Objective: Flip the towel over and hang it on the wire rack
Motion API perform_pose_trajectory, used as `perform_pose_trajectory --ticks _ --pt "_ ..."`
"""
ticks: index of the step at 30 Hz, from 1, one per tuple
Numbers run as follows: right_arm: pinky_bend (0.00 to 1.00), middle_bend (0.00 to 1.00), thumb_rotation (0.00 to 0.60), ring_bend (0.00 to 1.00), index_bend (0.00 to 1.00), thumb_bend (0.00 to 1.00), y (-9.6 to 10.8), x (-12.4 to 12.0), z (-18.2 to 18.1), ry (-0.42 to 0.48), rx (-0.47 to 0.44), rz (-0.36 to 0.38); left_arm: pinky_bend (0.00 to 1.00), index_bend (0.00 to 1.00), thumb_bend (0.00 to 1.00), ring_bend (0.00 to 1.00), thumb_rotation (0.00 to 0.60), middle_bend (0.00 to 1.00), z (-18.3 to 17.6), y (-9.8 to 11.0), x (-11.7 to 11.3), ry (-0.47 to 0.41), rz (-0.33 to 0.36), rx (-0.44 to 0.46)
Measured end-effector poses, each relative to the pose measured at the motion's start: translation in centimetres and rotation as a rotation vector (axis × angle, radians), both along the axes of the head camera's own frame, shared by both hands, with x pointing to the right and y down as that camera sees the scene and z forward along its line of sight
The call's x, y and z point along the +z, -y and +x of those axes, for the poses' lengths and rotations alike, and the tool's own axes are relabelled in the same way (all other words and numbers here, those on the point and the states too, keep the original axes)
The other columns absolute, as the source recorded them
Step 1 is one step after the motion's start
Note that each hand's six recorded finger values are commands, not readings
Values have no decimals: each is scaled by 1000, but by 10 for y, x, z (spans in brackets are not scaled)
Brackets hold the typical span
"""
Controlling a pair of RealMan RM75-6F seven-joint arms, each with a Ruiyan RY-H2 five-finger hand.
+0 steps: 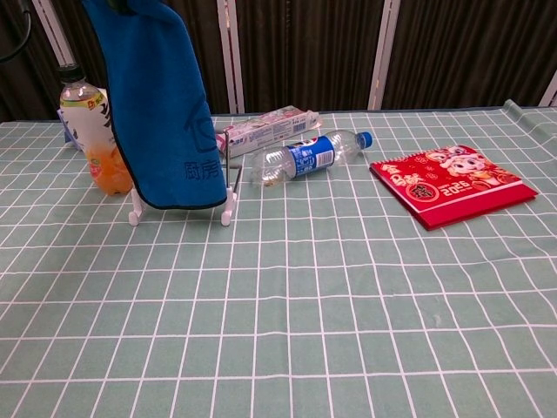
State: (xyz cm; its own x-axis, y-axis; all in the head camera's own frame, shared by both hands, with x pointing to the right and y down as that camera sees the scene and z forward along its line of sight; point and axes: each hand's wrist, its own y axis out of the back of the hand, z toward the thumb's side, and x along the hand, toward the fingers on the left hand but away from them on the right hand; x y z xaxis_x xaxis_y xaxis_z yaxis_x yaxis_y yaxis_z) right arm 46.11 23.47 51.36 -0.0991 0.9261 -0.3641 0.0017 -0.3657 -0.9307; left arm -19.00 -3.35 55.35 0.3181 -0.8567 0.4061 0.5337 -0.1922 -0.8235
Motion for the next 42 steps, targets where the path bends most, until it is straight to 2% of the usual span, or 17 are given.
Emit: perform_pose_trajectory --ticks 12,21,23,24,25,26,27,28,29,31,34,38,42 --pt "0 0 600 0 29 0 1 9 3 -34 15 -18 1000 856 850 989 600 1000 7 22 54 23 -75 -48" --pt "0 0 600 0 31 0 2 13 5 -45 29 -29 1000 853 852 980 600 1000 16 26 90 -42 -151 -92" --pt "0 0 600 0 31 0 3 14 6 -48 31 -29 1000 782 850 975 600 1000 18 24 97 -49 -165 -96" --pt "0 0 600 0 30 0 3 14 6 -48 32 -30 1000 667 817 973 600 1000 20 23 101 -55 -175 -100" --pt "0 0 600 0 30 0 3 14 6 -49 32 -30 1000 499 728 970 600 1000 20 22 103 -60 -183 -105" --pt "0 0 600 0 30 0 3 14 6 -49 32 -30 1000 378 644 967 600 1000 21 22 105 -64 -189 -110" --pt "0 0 600 0 30 0 3 14 6 -49 32 -29 1000 224 507 965 600 1000 21 21 108 -68 -197 -117" --pt "0 0 600 0 30 0 3 14 6 -48 32 -29 1000 111 403 964 600 1000 22 20 109 -72 -204 -123" --pt "0 0 600 0 31 0 3 14 6 -48 32 -29 1000 63 358 963 600 1000 22 19 110 -78 -212 -130" --pt "0 0 600 0 33 0 2 14 6 -49 31 -28 1000 3 281 962 600 1000 23 18 113 -99 -234 -149" --pt "0 0 600 0 37 0 2 13 5 -49 30 -28 1000 0 239 960 600 997 24 15 116 -117 -264 -176" --pt "0 0 600 0 40 0 1 13 5 -47 29 -27 1000 0 206 958 600 991 25 14 116 -172 -301 -219" --pt "0 0 600 0 48 0 0 12 4 -44 26 -24 1000 0 203 958 600 979 27 18 108 -267 -311 -255"
